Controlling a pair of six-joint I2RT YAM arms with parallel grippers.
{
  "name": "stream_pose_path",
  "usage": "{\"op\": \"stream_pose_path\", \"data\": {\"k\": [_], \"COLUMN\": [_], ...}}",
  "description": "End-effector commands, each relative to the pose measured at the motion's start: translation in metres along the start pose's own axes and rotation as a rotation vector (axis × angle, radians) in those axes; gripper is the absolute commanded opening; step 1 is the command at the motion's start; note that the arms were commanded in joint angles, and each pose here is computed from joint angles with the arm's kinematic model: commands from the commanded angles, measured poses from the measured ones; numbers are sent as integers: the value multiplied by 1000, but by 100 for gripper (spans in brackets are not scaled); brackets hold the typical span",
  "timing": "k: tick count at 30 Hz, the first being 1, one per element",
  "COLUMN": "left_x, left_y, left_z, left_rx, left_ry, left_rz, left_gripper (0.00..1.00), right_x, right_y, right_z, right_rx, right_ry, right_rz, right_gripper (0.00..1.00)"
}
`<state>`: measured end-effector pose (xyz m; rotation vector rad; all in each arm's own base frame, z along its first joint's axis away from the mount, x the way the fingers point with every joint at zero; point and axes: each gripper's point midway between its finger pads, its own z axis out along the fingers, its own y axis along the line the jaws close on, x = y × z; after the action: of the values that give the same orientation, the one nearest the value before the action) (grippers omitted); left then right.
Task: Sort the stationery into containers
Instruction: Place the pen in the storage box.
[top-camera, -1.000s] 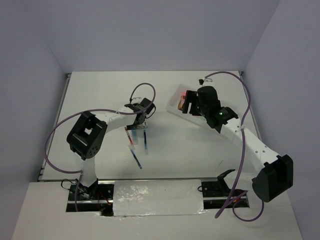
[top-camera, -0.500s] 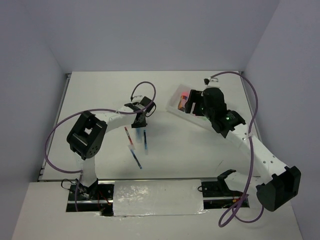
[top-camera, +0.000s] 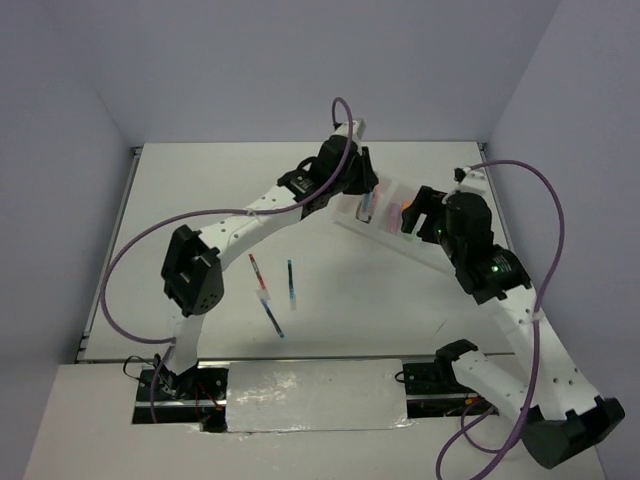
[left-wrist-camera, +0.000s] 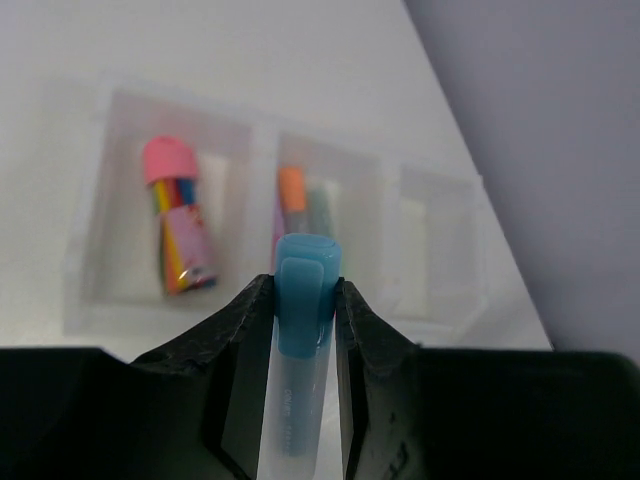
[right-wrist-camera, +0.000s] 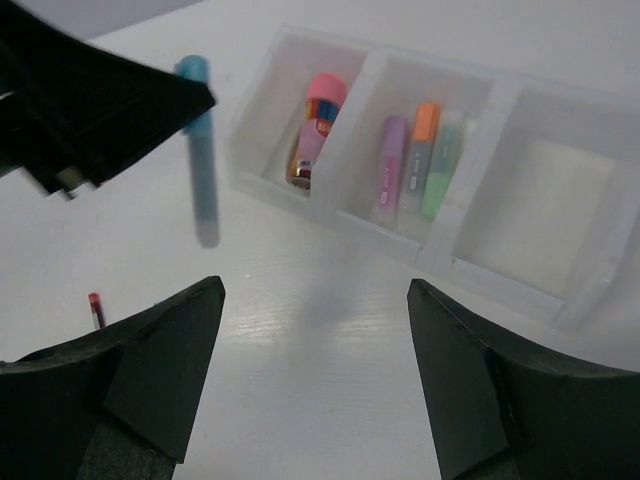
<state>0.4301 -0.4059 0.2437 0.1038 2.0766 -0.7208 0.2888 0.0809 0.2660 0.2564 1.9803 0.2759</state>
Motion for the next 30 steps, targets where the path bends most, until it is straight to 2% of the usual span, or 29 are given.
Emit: {"op": "stream_pose_path", "data": {"k": [1, 3, 4, 8, 14, 17, 18, 20, 21, 22, 23, 24, 25, 26, 27, 28, 29, 30], "left_x": [-2, 8, -7, 7, 14, 6, 4, -11, -6, -35, -45, -50, -78, -88, -99, -110, -114, -105], "left_y": [-45, -51, -65, -65, -69, -71, -72, -78, -67, -75, -74, -42, -36, -19, 26, 45, 68, 109], "left_z": [36, 58, 59, 94, 121, 124, 122, 106, 104, 77, 63, 61, 26, 9, -4, -47, -69, -86], "left_rx": [215, 239, 272, 299, 340, 344, 344, 354, 313, 314, 301, 175, 131, 61, -95, -181, -269, -392], "left_ry": [-18, -11, -56, -74, -115, -142, -140, -157, -147, -195, -205, -219, -239, -241, -256, -238, -235, -209], "left_rz": [57, 82, 88, 101, 75, 63, 65, 75, 86, 92, 103, 82, 49, 18, -15, -28, -38, -55], "left_gripper": [0, 0, 2, 10, 38, 76, 99, 99, 99, 99, 99, 99, 99, 99, 99, 99, 99, 99], "right_x": [-26, -34, -34, -36, -36, -28, -25, -21, -12, -9, 0, 6, 17, 19, 31, 37, 50, 73], "right_y": [-8, -9, -9, -12, -16, -16, -15, -9, -7, -3, 1, 5, 16, 25, 37, 50, 79, 87], "right_z": [-28, -41, -44, -59, -71, -67, -65, -60, -55, -51, -47, -41, -34, -34, -24, -17, -20, 4], "right_rx": [14, 11, 10, 1, -4, -9, -12, -45, -61, -80, -102, -120, -160, -195, -213, -230, -291, -223], "right_ry": [-79, -100, -100, -106, -118, -97, -87, -72, -51, -39, -6, 21, 61, 64, 109, 126, 163, 232], "right_rz": [19, 18, 12, 5, -9, -17, -17, -17, -24, -24, -29, -33, -36, -45, -50, -63, -107, -141], "right_gripper": [82, 82, 82, 82, 82, 82, 82, 82, 82, 82, 82, 82, 81, 80, 78, 78, 78, 78]}}
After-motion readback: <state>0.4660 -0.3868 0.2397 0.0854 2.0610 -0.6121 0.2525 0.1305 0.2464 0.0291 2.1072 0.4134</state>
